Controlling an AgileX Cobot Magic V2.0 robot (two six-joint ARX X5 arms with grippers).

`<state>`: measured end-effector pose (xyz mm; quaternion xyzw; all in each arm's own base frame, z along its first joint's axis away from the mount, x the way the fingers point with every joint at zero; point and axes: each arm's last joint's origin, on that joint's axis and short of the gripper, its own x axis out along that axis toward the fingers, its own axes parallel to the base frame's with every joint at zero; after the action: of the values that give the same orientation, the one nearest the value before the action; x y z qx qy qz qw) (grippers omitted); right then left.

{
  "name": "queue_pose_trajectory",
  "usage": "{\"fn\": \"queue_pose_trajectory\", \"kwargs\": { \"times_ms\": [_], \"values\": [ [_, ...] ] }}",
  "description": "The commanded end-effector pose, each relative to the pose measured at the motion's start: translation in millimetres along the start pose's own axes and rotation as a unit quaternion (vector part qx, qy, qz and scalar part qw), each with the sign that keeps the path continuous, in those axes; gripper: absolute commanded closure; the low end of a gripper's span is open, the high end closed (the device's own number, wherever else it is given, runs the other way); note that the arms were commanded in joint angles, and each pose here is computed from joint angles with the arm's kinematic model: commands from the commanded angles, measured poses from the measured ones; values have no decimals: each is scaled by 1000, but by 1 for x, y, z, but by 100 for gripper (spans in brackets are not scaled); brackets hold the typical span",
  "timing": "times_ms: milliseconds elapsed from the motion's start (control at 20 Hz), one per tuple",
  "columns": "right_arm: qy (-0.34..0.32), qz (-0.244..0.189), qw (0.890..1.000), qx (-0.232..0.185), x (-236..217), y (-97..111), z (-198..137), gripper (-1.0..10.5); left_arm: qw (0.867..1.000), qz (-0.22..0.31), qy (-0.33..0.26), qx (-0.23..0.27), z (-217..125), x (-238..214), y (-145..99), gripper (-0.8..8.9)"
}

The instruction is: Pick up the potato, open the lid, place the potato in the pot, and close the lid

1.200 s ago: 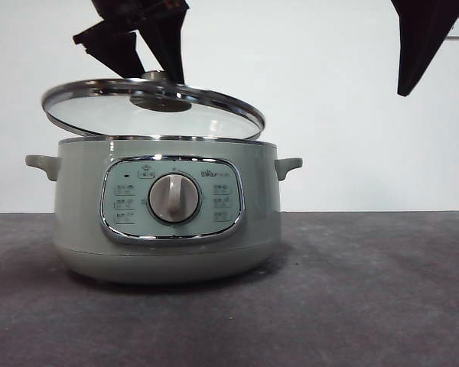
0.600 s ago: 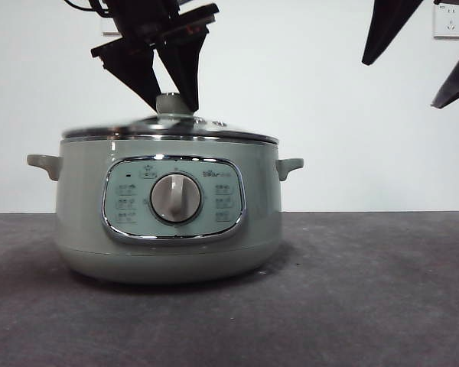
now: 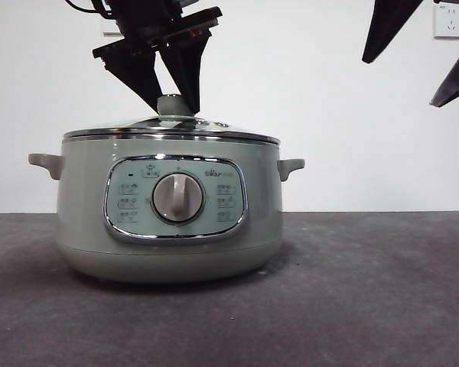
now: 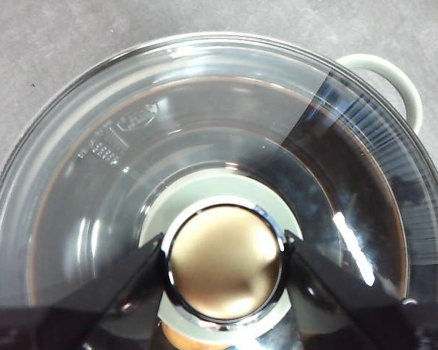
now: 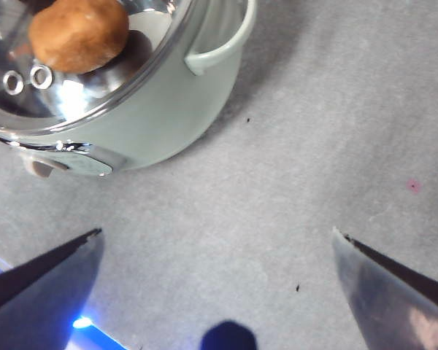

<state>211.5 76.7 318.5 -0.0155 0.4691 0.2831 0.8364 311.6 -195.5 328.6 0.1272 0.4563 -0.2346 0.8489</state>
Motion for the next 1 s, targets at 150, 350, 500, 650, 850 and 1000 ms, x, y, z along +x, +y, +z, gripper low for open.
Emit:
{"fn": "queue_pose_trajectory", "kwargs": {
  "times_ms": [150,350,500,650,850,1000],
  "values": [
    [2,3,1000,-3,2,0,-1,128,1000,2,-5,-6,4,0,-1,146],
    [8,3,1000,1,2,0,-2,128,1000,2,-22,-5,7,-38,0,147],
    [11,3,1000,2,2,0,-3,128,999,1,-39,-2,-1,-75,0,148],
    [21,4,1000,5,2,0,-5,128,999,1,-33,2,-20,-112,1,157],
    [27,33,999,9,2,2,-6,128,1000,6,-22,13,-47,-154,2,161],
    [28,41,999,13,2,2,-7,136,999,18,-50,12,-57,-176,4,266]
  ]
}}
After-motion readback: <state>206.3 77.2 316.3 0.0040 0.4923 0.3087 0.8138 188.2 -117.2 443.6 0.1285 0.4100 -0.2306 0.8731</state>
